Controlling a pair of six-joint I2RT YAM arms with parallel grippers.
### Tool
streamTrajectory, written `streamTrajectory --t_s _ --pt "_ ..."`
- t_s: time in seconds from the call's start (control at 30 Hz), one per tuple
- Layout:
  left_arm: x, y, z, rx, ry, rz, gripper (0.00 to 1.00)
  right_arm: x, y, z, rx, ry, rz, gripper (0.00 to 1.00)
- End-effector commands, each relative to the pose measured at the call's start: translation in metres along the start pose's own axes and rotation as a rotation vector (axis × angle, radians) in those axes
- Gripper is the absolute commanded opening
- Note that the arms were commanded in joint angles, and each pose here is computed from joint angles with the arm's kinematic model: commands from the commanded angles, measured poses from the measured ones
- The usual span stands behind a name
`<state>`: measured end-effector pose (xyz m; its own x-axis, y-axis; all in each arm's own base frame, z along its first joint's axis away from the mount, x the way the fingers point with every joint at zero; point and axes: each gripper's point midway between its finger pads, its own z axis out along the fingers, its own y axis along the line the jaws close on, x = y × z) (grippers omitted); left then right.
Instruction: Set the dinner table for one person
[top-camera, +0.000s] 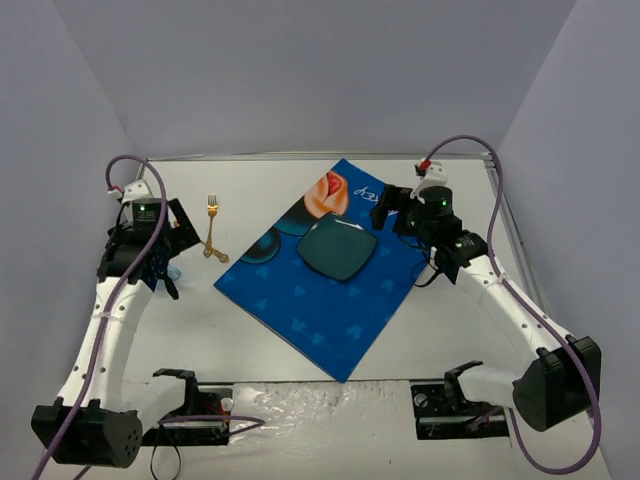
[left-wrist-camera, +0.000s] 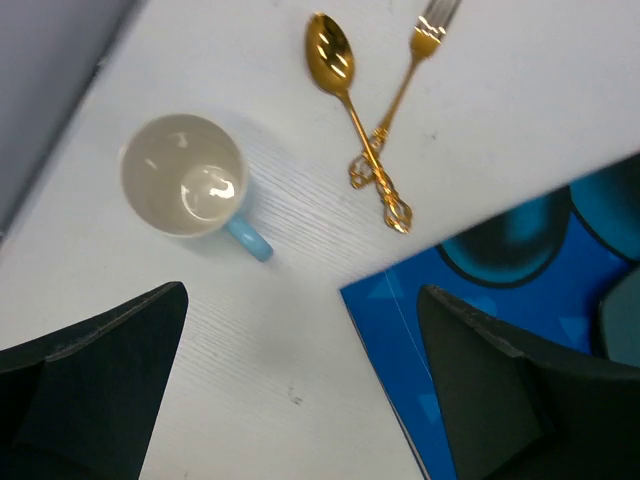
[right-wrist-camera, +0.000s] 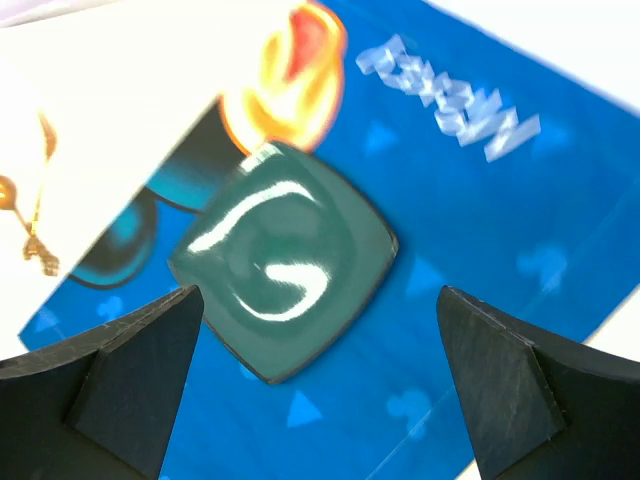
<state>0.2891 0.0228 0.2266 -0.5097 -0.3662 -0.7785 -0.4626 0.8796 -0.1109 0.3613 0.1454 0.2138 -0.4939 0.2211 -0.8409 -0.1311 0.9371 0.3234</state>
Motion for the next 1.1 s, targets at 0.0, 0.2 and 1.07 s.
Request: streamTrajectory --t_s 0.0,0.2,1.07 --pt "-0.034 0.035 0.016 -0.050 -0.007 -0.037 0.97 -0.028 0.027 -0.009 -0.138 -0.035 -0.147 1.00" --pt "-0.029 0.084 0.051 -0.171 0.077 -0.163 0.97 -0.014 0.045 -0.007 -0.251 0.023 -0.158 1.00" --pt "0.031 0.121 0.121 -0.214 0.190 -0.294 0.58 -0.002 0.058 -0.038 -0.341 0.004 -0.186 1.00"
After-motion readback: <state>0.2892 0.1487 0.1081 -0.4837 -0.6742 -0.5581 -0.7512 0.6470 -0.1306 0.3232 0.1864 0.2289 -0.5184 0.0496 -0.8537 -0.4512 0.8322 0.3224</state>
